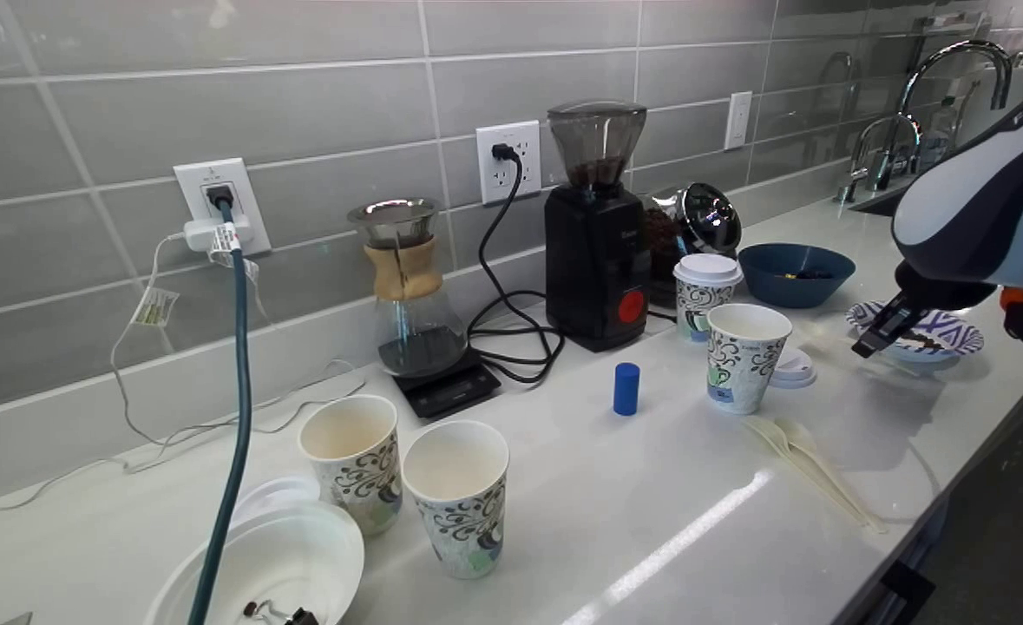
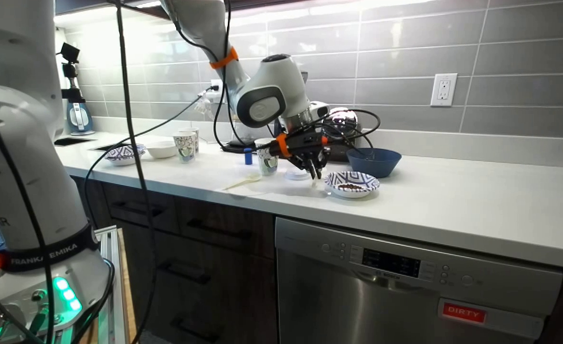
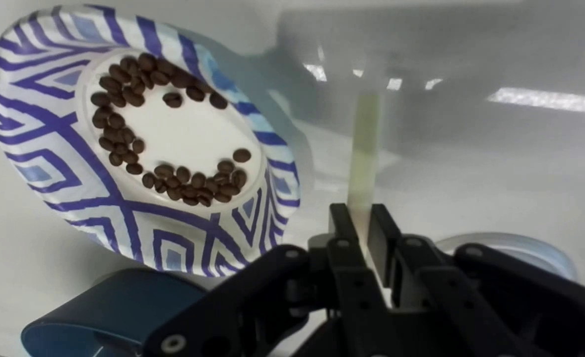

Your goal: Put the fork next to the spoon

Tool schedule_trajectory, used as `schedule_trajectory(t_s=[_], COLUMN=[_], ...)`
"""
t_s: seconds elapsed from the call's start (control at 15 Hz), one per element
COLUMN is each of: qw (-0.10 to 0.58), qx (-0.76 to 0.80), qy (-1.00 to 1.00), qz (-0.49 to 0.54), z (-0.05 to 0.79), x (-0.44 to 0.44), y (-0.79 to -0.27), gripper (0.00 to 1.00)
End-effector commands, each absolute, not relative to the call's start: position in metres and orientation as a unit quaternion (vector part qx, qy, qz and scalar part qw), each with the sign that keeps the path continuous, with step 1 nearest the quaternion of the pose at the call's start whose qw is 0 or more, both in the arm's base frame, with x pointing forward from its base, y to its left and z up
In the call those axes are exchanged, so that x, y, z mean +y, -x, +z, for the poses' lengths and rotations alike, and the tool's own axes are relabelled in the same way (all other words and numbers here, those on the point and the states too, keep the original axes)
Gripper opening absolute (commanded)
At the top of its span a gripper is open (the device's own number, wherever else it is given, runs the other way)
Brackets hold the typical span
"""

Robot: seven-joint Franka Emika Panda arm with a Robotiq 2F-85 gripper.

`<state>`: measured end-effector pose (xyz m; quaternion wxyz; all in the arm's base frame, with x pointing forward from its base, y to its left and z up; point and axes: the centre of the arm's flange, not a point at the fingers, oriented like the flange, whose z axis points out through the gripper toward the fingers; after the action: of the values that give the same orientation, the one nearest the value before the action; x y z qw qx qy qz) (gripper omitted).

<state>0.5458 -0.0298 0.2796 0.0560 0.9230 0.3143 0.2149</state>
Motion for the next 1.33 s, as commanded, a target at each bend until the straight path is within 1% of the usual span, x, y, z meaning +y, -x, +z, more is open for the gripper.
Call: schedule_trajectory(t_s=[0.0, 0.4, 0.73, 1.07, 1.27], qw=[0.038, 0.017, -0.081, -0.146, -0.138], qx=[0.29, 0.259, 0.296, 0.283, 0.241], qy=[-0.932, -0.951, -0.943, -0.946, -0.958], qz=[0.215, 0.169, 0.126, 0.067, 0.072], z=[0.319, 0.403, 0.479, 0.499, 0.488], x=[-0.032, -0.029, 0.01, 0.056, 0.085], y=[-0.551, -0.519, -0.47, -0.425, -0.406], gripper=[0.03, 0.03, 0.03, 0.03, 0.03])
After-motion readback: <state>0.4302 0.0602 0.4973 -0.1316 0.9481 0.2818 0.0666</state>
